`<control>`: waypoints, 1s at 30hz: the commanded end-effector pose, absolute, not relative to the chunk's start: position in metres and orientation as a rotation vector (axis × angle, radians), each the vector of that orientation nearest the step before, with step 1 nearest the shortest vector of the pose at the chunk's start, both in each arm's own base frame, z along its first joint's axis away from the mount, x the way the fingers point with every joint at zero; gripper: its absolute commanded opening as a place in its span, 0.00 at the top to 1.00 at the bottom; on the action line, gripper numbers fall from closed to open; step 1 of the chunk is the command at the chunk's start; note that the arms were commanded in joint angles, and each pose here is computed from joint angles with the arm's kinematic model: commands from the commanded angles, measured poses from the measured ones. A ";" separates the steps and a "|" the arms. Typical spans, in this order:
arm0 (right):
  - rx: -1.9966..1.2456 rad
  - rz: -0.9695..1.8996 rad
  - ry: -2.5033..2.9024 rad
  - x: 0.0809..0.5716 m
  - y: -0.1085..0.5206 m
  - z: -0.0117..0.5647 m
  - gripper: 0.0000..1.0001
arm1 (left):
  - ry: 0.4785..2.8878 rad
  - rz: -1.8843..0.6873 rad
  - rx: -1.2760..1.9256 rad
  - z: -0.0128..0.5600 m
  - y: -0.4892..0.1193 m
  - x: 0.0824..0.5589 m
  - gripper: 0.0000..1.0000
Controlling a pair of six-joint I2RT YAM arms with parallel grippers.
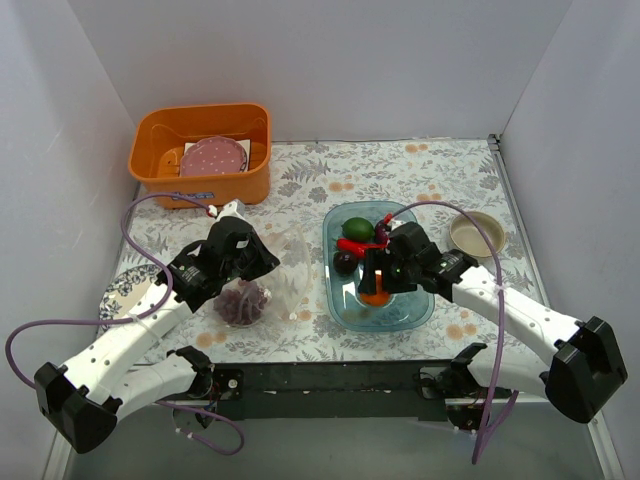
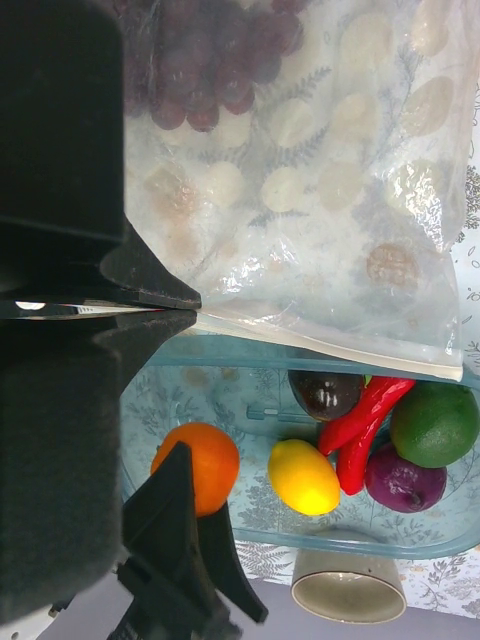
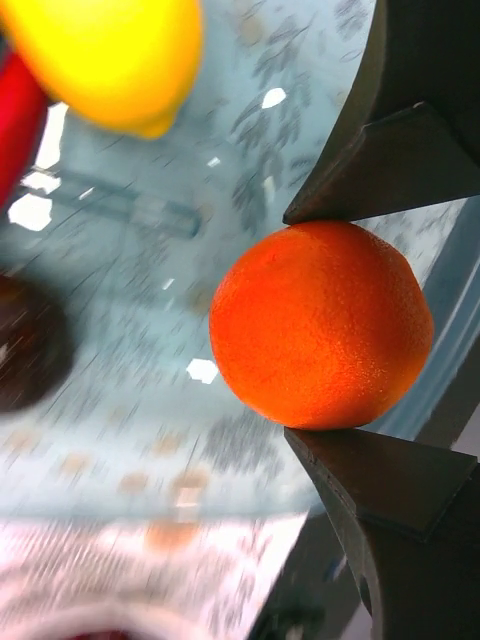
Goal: Place the food in the zip-top bag and seal the zipper
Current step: Pick up the fake fruit from the bin, then place the fake fruit in the zipper food storage bag.
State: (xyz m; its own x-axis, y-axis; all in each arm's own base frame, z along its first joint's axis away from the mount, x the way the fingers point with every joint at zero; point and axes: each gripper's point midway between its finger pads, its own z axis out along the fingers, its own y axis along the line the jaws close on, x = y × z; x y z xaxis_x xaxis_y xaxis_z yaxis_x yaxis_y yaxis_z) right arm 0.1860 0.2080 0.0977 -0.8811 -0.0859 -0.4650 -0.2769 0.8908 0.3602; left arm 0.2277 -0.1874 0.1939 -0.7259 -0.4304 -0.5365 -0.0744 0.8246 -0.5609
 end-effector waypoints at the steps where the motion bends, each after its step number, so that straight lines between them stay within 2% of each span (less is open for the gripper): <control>1: -0.255 0.852 2.346 0.211 0.250 0.172 0.43 | 2.306 -0.693 -0.340 0.202 -0.187 0.224 1.00; 8: -0.317 1.149 2.185 0.221 0.312 0.216 0.44 | 2.307 -0.699 -0.337 0.203 -0.187 0.223 1.00; 19: -0.455 1.289 2.145 0.223 0.397 0.212 0.43 | 2.300 -0.754 -0.344 0.210 -0.190 0.217 1.00; 22: -0.497 1.289 2.173 0.221 0.414 0.203 0.36 | 2.293 -0.767 -0.344 0.212 -0.190 0.215 1.00; 23: -0.503 1.265 2.184 0.223 0.414 0.199 0.28 | 2.290 -0.765 -0.349 0.213 -0.189 0.215 1.00; 26: -0.530 1.258 2.200 0.222 0.420 0.193 0.17 | 2.276 -0.769 -0.360 0.217 -0.187 0.215 1.00; 28: -0.527 1.251 2.199 0.222 0.419 0.193 0.13 | 2.267 -0.767 -0.365 0.220 -0.185 0.215 1.00; 29: -0.531 1.249 2.187 0.223 0.419 0.194 0.03 | 2.265 -0.764 -0.370 0.220 -0.184 0.215 1.00; 30: -0.530 1.251 2.173 0.223 0.417 0.199 0.02 | 2.264 -0.759 -0.375 0.220 -0.184 0.215 1.00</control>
